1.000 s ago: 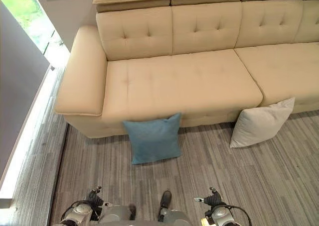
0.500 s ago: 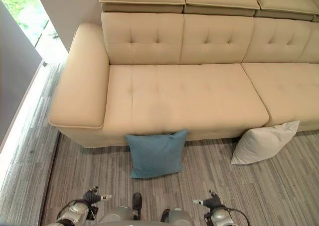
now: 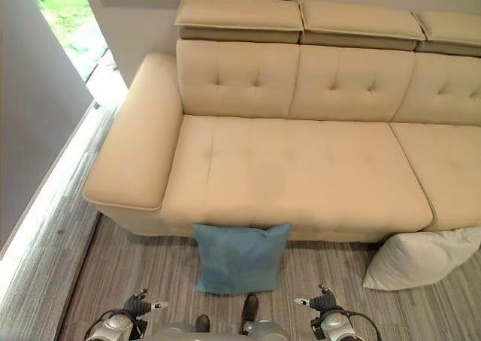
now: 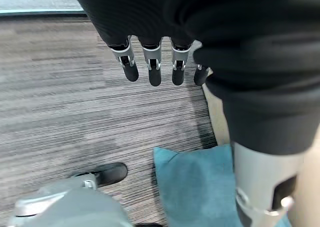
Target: Pick up all the scattered cushions and arrange them neatly on the sofa.
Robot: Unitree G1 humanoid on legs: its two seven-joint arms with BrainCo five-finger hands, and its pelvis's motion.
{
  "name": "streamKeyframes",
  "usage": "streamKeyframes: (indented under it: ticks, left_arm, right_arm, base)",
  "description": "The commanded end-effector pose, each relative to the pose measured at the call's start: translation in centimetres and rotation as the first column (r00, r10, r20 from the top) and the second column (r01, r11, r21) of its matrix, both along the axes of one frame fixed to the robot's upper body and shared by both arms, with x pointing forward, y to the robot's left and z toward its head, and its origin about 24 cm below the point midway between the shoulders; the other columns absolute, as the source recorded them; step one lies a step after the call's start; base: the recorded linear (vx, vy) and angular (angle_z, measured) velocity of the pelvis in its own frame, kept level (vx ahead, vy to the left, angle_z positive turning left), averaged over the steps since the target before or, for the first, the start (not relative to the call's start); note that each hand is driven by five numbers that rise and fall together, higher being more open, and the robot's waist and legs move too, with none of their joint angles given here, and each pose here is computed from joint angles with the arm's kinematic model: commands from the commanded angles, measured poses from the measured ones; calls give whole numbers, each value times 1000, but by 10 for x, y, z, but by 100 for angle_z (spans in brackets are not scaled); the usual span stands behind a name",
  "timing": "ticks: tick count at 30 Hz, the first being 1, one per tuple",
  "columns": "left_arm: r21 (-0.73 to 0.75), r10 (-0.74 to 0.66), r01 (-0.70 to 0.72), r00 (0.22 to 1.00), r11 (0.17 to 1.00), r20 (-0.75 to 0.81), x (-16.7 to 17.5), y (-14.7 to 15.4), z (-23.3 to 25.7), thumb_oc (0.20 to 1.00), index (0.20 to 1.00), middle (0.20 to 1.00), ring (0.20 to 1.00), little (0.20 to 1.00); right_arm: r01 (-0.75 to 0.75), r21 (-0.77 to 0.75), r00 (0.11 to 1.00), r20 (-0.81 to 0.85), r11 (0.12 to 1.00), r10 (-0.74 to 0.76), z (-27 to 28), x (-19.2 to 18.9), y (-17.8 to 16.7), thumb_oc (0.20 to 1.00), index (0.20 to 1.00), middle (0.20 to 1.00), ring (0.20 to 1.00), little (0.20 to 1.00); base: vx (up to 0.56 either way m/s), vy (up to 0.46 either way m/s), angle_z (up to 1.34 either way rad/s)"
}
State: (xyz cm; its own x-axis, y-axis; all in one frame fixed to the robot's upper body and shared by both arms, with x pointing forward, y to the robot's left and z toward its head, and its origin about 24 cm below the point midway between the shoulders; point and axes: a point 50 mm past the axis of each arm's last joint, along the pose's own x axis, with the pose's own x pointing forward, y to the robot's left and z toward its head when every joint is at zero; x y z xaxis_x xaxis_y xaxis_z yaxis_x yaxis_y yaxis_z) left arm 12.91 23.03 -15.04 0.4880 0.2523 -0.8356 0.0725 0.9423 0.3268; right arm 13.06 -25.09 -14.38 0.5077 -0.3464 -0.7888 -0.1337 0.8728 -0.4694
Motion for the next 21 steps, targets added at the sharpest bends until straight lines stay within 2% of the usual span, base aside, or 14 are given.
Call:
streamKeyframes:
  ticks: [1,2,5,6,11,13,14,15,17,19,20,21]
  left_arm:
    - [-4,113,-114,982,993,152,35,8,16,1000,1000,1000,1000,1000]
    - [-18,145,-146,951,989,272,65,4,32,1000,1000,1000,1000,1000]
    - [-21,162,-169,895,985,415,99,2,54,1000,1000,1000,1000,1000]
    - [-19,173,-187,862,982,476,118,0,68,1000,1000,1000,1000,1000]
    - [-53,166,-172,759,984,629,170,-15,111,1000,1000,1000,1000,1000]
    - [-72,154,-149,672,986,724,199,-24,146,1000,1000,1000,1000,1000]
    - [-81,142,-129,593,988,793,222,-32,178,1000,1000,1000,1000,1000]
    - [-81,142,-129,593,988,793,222,-32,178,1000,1000,1000,1000,1000]
    - [-53,96,-100,493,994,865,245,-38,221,1000,1000,1000,1000,1000]
    - [-46,81,-91,435,995,897,255,-40,244,1000,1000,1000,1000,1000]
    - [-51,82,-93,365,994,928,264,-45,270,1000,1000,1000,1000,1000]
    - [-54,82,-92,346,994,935,266,-46,277,1000,1000,1000,1000,1000]
  right_arm:
    - [63,-23,981,184,998,-57,21,38,-9,1000,1000,1000,1000,1000]
    - [76,-35,962,266,996,-64,33,63,-8,1000,1000,1000,1000,1000]
    - [88,-31,913,403,996,-68,56,98,-2,1000,1000,1000,1000,1000]
    - [99,-18,865,495,995,-77,74,123,5,1000,1000,1000,1000,1000]
    - [120,-33,713,698,992,-63,128,177,17,1000,1000,1000,1000,1000]
    - [157,-22,606,791,987,-79,163,202,20,1000,1000,1000,1000,1000]
    - [180,-2,504,859,984,-91,197,222,23,1000,1000,1000,1000,1000]
    - [180,-2,504,859,984,-91,197,222,23,1000,1000,1000,1000,1000]
    - [176,20,399,913,984,-90,236,242,27,1000,1000,1000,1000,1000]
    - [176,19,335,939,984,-78,259,250,28,1000,1000,1000,1000,1000]
    - [183,18,259,964,983,-66,283,257,32,1000,1000,1000,1000,1000]
    - [183,17,236,970,983,-61,291,258,34,1000,1000,1000,1000,1000]
  base:
    - [-522,-62,6]
    - [-554,-55,4]
    - [-296,9,31]
    - [-213,47,16]
    - [-91,35,-13]
    - [-98,57,0]
    - [-39,42,-15]
    - [-9,57,3]
    - [24,47,6]
    - [49,29,-3]
    - [72,29,-6]
    - [65,11,-2]
